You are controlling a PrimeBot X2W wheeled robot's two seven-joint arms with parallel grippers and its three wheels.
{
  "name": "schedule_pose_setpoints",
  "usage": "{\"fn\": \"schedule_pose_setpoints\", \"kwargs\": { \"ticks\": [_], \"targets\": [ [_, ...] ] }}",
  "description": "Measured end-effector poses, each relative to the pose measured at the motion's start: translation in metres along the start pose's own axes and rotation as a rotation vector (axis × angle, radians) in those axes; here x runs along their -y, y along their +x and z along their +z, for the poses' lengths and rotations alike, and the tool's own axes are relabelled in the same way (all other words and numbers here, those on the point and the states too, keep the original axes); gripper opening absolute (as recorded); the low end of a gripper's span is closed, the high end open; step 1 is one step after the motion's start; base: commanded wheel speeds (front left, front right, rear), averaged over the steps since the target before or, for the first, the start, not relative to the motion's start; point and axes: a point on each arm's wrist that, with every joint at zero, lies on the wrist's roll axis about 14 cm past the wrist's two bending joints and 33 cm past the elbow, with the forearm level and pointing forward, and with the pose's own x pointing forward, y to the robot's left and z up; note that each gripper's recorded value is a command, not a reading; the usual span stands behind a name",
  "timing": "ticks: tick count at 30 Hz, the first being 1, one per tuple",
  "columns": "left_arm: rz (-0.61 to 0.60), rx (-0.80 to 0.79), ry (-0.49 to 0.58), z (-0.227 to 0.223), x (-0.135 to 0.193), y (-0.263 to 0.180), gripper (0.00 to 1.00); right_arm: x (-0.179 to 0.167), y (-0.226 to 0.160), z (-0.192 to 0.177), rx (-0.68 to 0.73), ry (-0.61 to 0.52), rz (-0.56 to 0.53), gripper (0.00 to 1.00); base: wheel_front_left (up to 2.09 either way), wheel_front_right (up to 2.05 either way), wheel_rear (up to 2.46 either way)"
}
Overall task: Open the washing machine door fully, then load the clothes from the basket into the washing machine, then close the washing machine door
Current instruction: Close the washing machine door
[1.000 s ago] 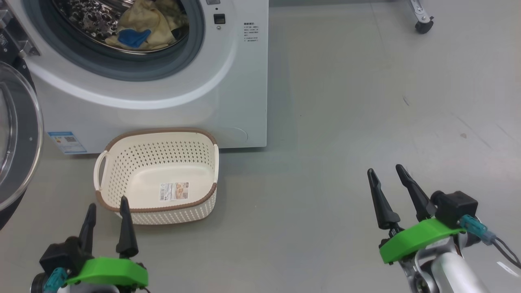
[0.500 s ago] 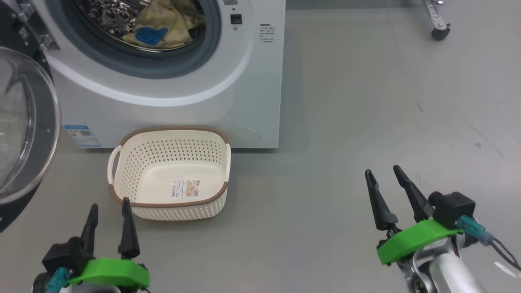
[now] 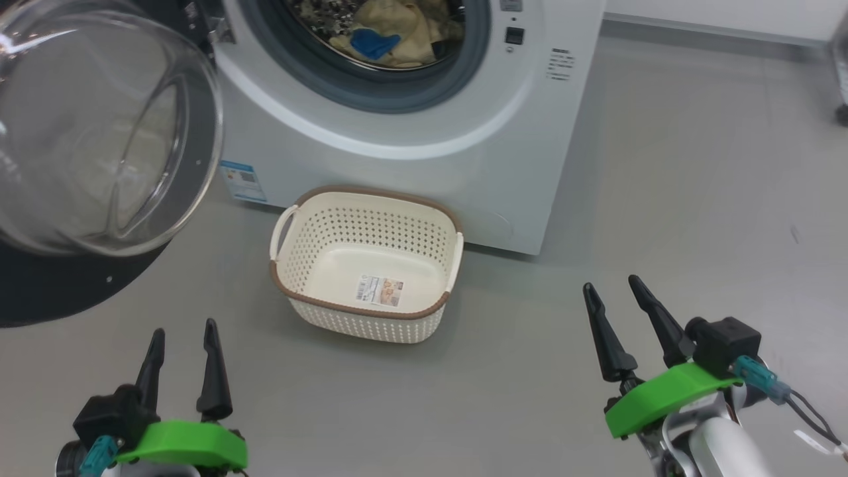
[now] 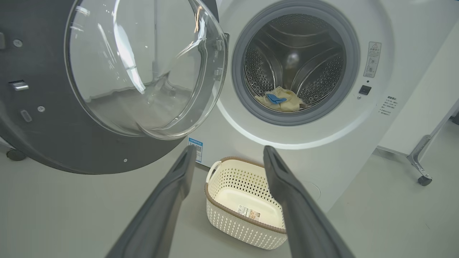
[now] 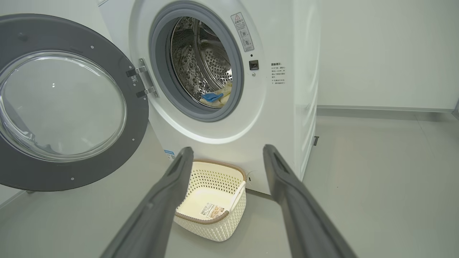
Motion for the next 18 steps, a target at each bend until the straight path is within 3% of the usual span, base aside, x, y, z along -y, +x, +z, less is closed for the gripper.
{"fn": "schedule_pose_setpoints", "kwargs": {
  "ticks": [18],
  "targets": [
    [0.263,0.069,0.037,0.026,-0.076,-0.072,1.0,-0.093,0.032,-0.017,-0.048,0.028,0.276,1.0,0.0,0.0,0.0]
  ]
}}
